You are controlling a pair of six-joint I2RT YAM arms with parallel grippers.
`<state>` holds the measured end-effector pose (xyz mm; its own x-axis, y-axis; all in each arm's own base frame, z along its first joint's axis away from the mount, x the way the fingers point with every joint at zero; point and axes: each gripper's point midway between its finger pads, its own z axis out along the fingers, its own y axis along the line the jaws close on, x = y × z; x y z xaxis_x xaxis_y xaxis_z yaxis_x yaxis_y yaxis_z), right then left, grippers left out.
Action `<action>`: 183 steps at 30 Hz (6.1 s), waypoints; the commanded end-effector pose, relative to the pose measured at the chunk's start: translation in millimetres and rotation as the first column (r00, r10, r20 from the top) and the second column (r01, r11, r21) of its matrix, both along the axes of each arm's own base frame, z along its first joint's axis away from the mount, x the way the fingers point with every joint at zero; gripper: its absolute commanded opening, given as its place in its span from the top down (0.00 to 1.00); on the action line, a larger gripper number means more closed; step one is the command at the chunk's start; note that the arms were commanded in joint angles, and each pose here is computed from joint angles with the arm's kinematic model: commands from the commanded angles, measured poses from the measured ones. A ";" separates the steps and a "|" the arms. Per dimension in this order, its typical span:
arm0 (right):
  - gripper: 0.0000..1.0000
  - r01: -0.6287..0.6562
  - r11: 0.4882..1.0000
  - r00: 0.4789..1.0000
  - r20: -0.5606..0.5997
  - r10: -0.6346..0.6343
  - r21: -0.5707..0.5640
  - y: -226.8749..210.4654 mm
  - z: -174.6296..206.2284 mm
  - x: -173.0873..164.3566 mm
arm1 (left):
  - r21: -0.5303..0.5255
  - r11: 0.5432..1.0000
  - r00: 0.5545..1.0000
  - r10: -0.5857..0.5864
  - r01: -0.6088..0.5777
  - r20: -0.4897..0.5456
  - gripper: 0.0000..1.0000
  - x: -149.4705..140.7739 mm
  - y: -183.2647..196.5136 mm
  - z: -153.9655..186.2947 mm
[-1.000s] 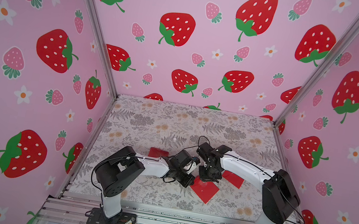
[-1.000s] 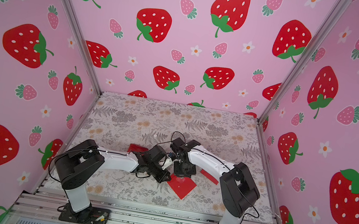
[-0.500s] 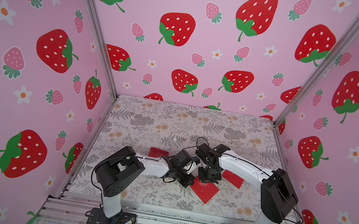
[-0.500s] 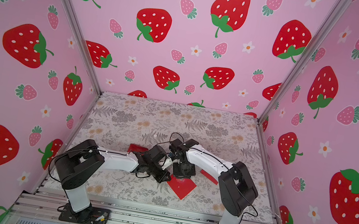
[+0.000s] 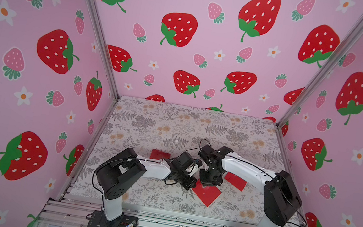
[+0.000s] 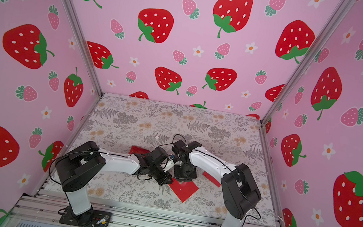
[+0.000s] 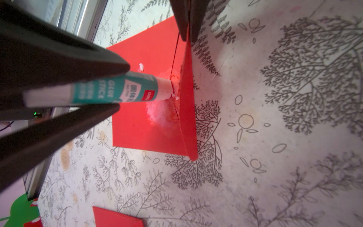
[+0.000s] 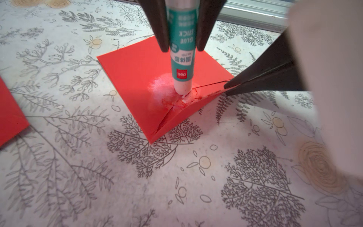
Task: Seal the envelope with a glue stick
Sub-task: Apply the envelope at the center of the board, then seal the envelope at the center of the board.
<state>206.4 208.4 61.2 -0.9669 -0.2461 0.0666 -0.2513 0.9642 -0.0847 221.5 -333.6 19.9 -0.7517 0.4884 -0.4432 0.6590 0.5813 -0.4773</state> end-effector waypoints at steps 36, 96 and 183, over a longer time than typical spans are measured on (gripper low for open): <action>1.00 -0.017 0.977 0.997 0.072 0.033 -0.215 -32.8 2.9 14.2 | 0.061 0.998 0.998 -0.011 0.015 -0.059 1.00 -13.6 14.3 -16.0; 1.00 0.025 0.992 0.997 -0.082 -0.015 0.123 11.3 -0.3 -12.9 | 0.069 0.997 0.998 -0.020 0.025 -0.062 1.00 -13.4 16.6 -11.6; 1.00 0.346 0.726 0.881 0.062 -0.470 0.595 -64.6 64.2 65.2 | 0.064 0.997 0.999 0.035 -0.035 0.001 0.85 27.5 29.4 53.6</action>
<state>273.1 142.2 121.5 -0.9559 0.2541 -0.1471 0.1596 0.8702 0.4661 249.4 -301.0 76.0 -0.7589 0.4804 -0.4397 0.6462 0.6388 -0.4175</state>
